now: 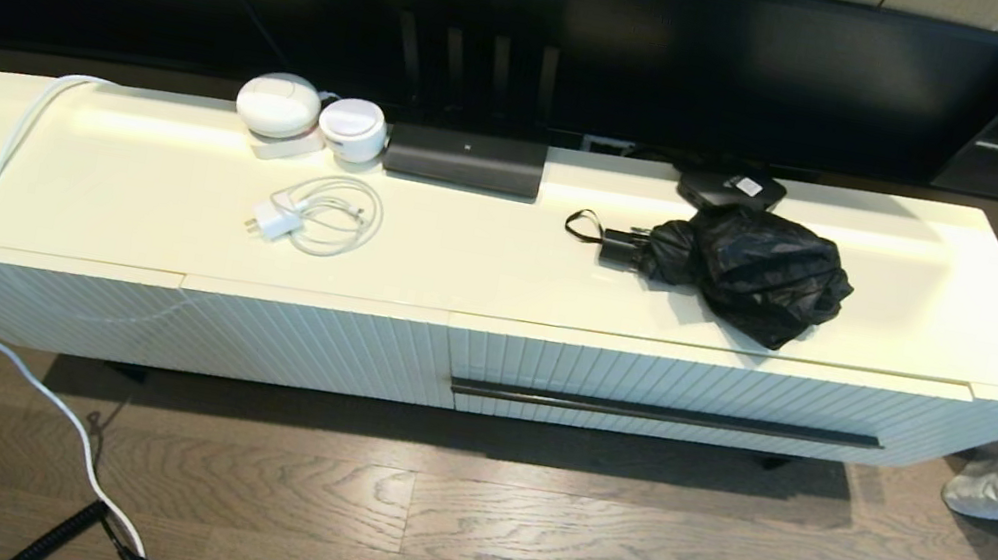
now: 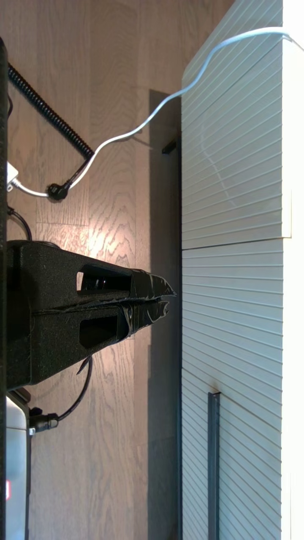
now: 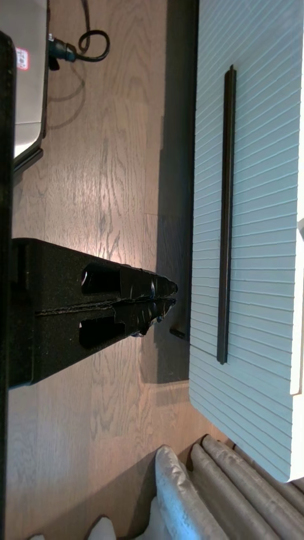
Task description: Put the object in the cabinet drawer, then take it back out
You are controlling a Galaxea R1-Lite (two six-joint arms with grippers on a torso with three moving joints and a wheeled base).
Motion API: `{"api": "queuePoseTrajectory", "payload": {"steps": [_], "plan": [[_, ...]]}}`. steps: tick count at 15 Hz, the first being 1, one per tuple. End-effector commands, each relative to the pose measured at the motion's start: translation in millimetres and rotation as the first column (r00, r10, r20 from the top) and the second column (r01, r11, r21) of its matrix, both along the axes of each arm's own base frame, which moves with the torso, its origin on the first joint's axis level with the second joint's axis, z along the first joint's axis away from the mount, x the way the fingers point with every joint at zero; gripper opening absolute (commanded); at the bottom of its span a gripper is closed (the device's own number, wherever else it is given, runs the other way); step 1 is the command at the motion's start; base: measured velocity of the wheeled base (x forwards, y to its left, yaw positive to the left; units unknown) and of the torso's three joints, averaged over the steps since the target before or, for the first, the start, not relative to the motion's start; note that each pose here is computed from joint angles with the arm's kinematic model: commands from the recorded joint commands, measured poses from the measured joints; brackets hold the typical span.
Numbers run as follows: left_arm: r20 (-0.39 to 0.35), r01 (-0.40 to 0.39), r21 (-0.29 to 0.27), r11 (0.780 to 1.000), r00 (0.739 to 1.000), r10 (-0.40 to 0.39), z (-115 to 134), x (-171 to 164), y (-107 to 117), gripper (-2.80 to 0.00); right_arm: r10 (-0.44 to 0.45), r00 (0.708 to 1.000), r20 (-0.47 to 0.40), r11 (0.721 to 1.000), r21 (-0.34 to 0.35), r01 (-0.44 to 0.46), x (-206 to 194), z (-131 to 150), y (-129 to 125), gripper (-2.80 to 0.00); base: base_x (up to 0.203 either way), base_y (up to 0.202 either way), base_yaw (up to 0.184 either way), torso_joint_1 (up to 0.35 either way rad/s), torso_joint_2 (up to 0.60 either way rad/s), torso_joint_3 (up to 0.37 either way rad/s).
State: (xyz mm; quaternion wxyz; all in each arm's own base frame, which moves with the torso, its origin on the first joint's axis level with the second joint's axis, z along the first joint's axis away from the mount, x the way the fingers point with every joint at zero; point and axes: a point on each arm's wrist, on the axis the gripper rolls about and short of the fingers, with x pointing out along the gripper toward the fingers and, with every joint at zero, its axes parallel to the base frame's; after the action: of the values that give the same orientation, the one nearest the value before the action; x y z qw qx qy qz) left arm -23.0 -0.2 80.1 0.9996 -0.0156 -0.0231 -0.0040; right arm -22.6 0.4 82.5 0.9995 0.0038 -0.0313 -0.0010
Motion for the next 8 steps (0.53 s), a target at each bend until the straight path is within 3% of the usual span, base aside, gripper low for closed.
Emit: {"api": "queuePoseTrajectory", "payload": {"steps": [1,8], "plan": [[-0.001,0.000,-0.001,1.000,1.000,0.000,0.1,0.1,0.0,-2.80,-0.002,0.999,-0.033,1.000,0.003,0.002,2.5,-7.8,-0.1,-2.80,0.000,0.000,0.000,0.000,0.00,0.000],[0.000,0.000,-0.001,1.000,1.000,0.000,0.1,0.1,0.0,-2.80,-0.004,1.000,-0.029,1.000,0.014,0.005,2.5,-7.3,-0.1,-2.80,0.000,0.000,0.000,0.000,0.00,0.000]]}}
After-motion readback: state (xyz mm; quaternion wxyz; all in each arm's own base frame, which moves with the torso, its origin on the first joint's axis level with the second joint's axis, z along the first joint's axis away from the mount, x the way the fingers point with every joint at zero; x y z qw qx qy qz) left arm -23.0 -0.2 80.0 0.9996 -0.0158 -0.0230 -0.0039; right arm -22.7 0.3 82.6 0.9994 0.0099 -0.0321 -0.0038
